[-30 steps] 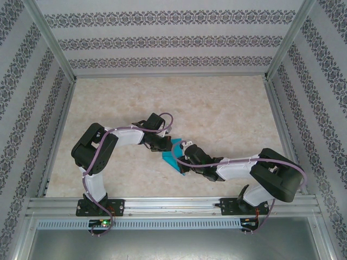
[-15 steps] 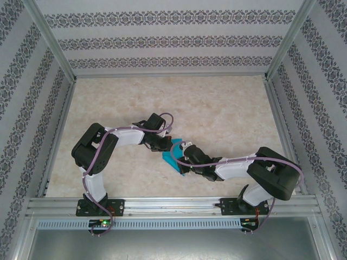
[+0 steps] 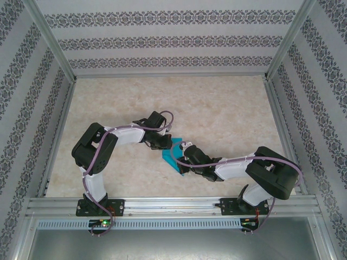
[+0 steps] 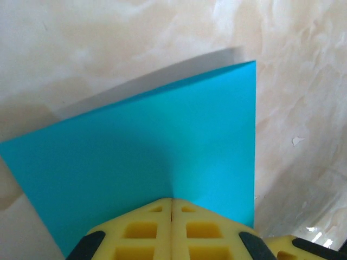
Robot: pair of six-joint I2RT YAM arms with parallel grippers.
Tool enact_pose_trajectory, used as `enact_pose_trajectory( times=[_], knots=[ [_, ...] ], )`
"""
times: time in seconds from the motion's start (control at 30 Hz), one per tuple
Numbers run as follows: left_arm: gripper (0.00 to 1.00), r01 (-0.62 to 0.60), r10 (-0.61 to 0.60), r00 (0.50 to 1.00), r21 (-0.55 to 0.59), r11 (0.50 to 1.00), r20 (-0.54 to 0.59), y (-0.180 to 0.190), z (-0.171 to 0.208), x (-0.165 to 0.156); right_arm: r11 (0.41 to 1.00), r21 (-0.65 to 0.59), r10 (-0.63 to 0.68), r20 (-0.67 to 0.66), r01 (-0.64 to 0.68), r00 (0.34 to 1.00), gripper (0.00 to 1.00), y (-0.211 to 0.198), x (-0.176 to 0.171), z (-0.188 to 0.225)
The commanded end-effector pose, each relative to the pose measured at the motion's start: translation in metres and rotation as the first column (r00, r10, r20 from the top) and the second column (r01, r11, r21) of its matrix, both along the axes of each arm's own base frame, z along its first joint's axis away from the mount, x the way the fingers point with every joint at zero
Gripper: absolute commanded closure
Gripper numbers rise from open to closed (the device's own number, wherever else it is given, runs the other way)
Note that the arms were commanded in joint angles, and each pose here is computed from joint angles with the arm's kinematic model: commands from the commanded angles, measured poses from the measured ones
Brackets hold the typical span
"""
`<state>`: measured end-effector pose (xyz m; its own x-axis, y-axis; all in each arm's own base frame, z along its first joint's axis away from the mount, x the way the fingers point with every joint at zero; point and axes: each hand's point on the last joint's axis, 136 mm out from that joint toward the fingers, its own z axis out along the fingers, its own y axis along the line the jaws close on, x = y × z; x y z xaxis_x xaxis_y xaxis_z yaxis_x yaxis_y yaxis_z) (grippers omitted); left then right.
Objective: Fold a paper plane with a square sheet of paper (fold left side to right side)
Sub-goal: Third fold the triangle at the center of the table.
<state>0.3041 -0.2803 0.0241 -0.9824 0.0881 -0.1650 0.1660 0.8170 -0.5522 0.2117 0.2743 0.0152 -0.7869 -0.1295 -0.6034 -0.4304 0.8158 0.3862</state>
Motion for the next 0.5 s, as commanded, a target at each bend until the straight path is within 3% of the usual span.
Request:
enact_pose_trajectory(
  times=[0.0, 0.27, 0.47],
  knots=[
    [0.94, -0.024, 0.024, 0.998, 0.002, 1.0, 0.062, 0.011, 0.028, 0.014, 0.999, -0.054, -0.009, -0.069, 0.005, 0.998, 1.0, -0.015, -0.013, -0.022],
    [0.98, -0.049, 0.061, 0.99, -0.092, 0.995, 0.129, 0.03, 0.058, -0.004, 0.999, -0.049, -0.013, -0.058, 0.011, 0.998, 1.0, -0.016, -0.012, -0.019],
    [1.0, -0.045, 0.085, 0.987, -0.278, 0.959, 0.134, 0.026, 0.074, -0.037, 0.999, -0.051, -0.016, -0.058, 0.013, 0.998, 1.0, -0.016, -0.012, -0.022]
  ],
)
